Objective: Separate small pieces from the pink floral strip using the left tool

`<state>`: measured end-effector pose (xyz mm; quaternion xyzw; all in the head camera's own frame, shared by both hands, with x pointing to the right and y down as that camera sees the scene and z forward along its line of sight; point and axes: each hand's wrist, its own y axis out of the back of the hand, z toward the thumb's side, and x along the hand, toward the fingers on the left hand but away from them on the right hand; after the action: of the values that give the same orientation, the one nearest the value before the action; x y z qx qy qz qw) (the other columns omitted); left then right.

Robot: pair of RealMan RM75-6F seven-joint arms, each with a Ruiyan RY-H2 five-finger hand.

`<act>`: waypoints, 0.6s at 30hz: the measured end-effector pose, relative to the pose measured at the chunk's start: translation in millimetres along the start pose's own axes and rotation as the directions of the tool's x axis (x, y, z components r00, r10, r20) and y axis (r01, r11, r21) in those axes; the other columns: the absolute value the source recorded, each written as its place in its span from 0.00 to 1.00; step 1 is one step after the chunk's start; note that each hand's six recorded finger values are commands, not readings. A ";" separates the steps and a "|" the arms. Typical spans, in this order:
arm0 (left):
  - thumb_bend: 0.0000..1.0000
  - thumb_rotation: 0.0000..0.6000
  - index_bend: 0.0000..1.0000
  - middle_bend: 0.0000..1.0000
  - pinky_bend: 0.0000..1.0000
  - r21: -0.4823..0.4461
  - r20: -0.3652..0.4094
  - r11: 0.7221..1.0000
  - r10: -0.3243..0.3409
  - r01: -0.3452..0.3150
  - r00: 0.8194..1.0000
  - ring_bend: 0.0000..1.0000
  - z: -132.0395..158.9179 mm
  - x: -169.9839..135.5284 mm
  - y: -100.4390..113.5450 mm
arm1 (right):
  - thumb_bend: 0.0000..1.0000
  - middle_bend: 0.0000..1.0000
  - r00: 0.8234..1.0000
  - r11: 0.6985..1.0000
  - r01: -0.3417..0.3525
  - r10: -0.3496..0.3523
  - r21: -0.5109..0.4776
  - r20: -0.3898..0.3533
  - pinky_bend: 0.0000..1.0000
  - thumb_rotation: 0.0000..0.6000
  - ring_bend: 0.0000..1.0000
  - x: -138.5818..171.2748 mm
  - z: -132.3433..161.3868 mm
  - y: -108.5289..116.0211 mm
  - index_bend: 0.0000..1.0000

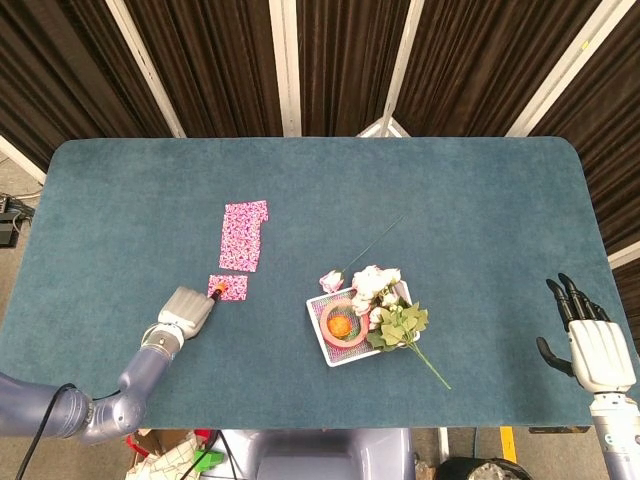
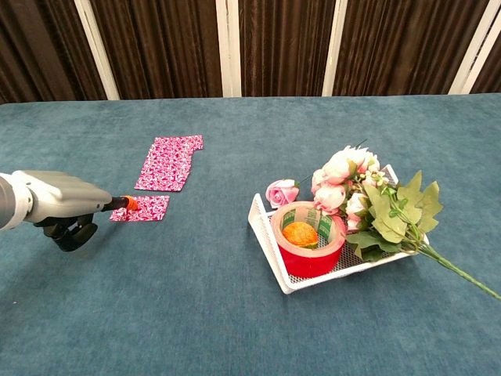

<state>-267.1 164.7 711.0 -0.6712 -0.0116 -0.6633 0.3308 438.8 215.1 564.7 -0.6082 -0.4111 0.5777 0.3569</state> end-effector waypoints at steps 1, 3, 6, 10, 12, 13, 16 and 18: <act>0.99 1.00 0.00 0.81 0.74 0.003 0.000 1.000 -0.001 0.001 1.000 0.77 -0.3 -1.4 -0.7 | 0.37 0.05 1.000 1.000 0.000 0.000 0.000 0.000 0.26 1.00 0.15 -0.1 0.0 -0.1 0.00; 0.99 1.00 0.00 0.81 0.74 0.009 0.004 1.000 -0.006 0.006 1.000 0.77 0.2 -4.6 -2.5 | 0.37 0.05 1.000 1.000 0.000 0.000 0.000 0.000 0.26 1.00 0.15 -0.1 0.0 0.0 0.00; 0.99 1.00 0.00 0.81 0.74 0.008 0.015 1.000 -0.016 0.016 1.000 0.77 1.5 -10.1 -4.8 | 0.37 0.05 1.000 1.000 0.001 -0.001 -0.001 -0.001 0.26 1.00 0.15 0.1 0.1 0.5 0.00; 0.99 1.00 0.00 0.81 0.74 0.012 0.017 0.999 -0.032 0.032 0.999 0.77 -1.2 -18.1 -7.8 | 0.37 0.05 1.000 1.000 0.003 -0.003 -0.005 -0.002 0.26 1.00 0.15 0.7 -0.1 1.4 0.00; 0.99 1.00 0.00 0.81 0.74 0.010 0.014 0.999 -0.034 0.034 0.999 0.77 -2.3 -21.4 -7.3 | 0.37 0.05 1.000 1.000 0.003 -0.003 -0.006 -0.002 0.26 1.00 0.15 0.9 -0.3 1.6 0.00; 0.99 1.00 0.00 0.81 0.74 0.006 0.013 0.999 -0.032 0.032 0.999 0.77 -2.9 -22.6 -6.2 | 0.37 0.05 1.000 1.000 0.003 -0.003 -0.006 -0.002 0.26 1.00 0.15 1.0 -0.3 1.6 0.00; 0.99 1.00 0.00 0.81 0.74 -0.008 0.018 1.000 -0.011 0.012 1.000 0.77 -3.3 -25.1 -0.2 | 0.37 0.05 1.000 1.000 0.003 -0.003 -0.005 -0.001 0.26 1.00 0.15 1.1 -0.3 1.7 0.00; 0.99 1.00 0.00 0.81 0.74 -0.015 0.029 1.000 0.012 -0.012 1.000 0.77 -2.6 -27.1 5.5 | 0.37 0.05 1.000 1.000 0.002 -0.002 -0.006 0.000 0.26 1.00 0.15 1.1 -0.3 1.4 0.00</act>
<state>-270.2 170.7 684.0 -0.6832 -0.0074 -0.6517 0.3295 439.2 215.5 563.0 -0.6089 -0.4132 0.5762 0.3557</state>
